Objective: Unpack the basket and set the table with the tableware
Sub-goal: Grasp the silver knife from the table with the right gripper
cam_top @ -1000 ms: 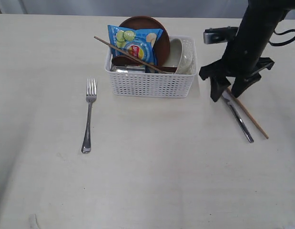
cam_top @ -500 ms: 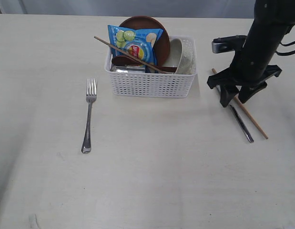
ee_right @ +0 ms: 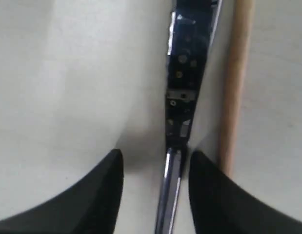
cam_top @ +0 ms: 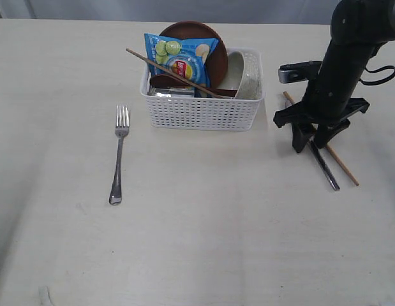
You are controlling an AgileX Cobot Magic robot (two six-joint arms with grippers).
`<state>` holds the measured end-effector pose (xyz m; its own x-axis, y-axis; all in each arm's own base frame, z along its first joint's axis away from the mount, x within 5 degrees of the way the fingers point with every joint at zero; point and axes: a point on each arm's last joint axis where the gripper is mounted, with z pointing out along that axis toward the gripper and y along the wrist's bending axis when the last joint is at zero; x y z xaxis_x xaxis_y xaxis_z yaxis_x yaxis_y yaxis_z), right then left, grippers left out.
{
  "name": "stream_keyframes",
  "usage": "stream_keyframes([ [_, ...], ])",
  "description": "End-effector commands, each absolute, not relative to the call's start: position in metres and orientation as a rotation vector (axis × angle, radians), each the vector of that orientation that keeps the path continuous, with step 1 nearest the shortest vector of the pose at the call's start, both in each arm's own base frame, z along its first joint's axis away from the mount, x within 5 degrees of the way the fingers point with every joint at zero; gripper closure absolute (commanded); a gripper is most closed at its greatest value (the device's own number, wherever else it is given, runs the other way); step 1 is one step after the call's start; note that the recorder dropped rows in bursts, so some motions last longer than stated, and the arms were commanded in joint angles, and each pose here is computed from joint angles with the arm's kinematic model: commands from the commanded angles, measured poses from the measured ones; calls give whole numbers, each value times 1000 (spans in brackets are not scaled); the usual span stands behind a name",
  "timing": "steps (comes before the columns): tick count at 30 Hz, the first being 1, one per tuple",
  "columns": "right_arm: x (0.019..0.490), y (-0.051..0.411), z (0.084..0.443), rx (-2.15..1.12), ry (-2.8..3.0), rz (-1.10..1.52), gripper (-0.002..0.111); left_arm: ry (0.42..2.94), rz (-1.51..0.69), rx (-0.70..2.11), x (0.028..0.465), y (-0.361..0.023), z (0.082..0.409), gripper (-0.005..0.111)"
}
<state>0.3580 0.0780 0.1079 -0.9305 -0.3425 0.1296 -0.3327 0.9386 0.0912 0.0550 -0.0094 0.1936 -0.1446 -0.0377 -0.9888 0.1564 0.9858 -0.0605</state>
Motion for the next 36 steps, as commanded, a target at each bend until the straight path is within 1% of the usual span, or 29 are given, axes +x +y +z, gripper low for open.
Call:
stream_keyframes([
  [1, 357, 77, 77, 490, -2913, -117, 93, 1697, -178, 84, 55, -10, 194, 107],
  [2, 357, 77, 76, 490, -2916, -117, 103, 1697, -178, 84, 55, -10, 194, 107],
  [3, 357, 77, 76, 482, -2915, -116, 109, 1697, -178, 84, 55, -10, 194, 107],
  [7, 356, 78, 78, 476, -2914, -122, 109, 1697, -178, 84, 55, -10, 194, 107],
  [12, 354, 87, 96, 503, -2932, -141, 109, 1697, -178, 84, 55, -10, 194, 107],
  [16, 349, 99, 130, 485, -2996, -143, 109, 1697, -178, 84, 55, -10, 194, 107],
  [21, 345, 96, 176, 270, -3145, -74, 109, 1697, -176, 85, 55, -10, 194, 107],
  [25, 335, 95, 209, 182, -3201, -108, 109, 1697, -176, 85, 55, -10, 194, 107],
  [28, 320, 107, 234, 159, -3230, -171, 109, 1697, -176, 85, 55, -10, 194, 107],
  [32, 297, 143, 259, 241, -3291, -240, 109, 1697, -176, 85, 55, -10, 194, 107],
  [36, 277, 184, 264, 300, -3295, -389, 109, 1697, -176, 85, 55, -10, 194, 107],
])
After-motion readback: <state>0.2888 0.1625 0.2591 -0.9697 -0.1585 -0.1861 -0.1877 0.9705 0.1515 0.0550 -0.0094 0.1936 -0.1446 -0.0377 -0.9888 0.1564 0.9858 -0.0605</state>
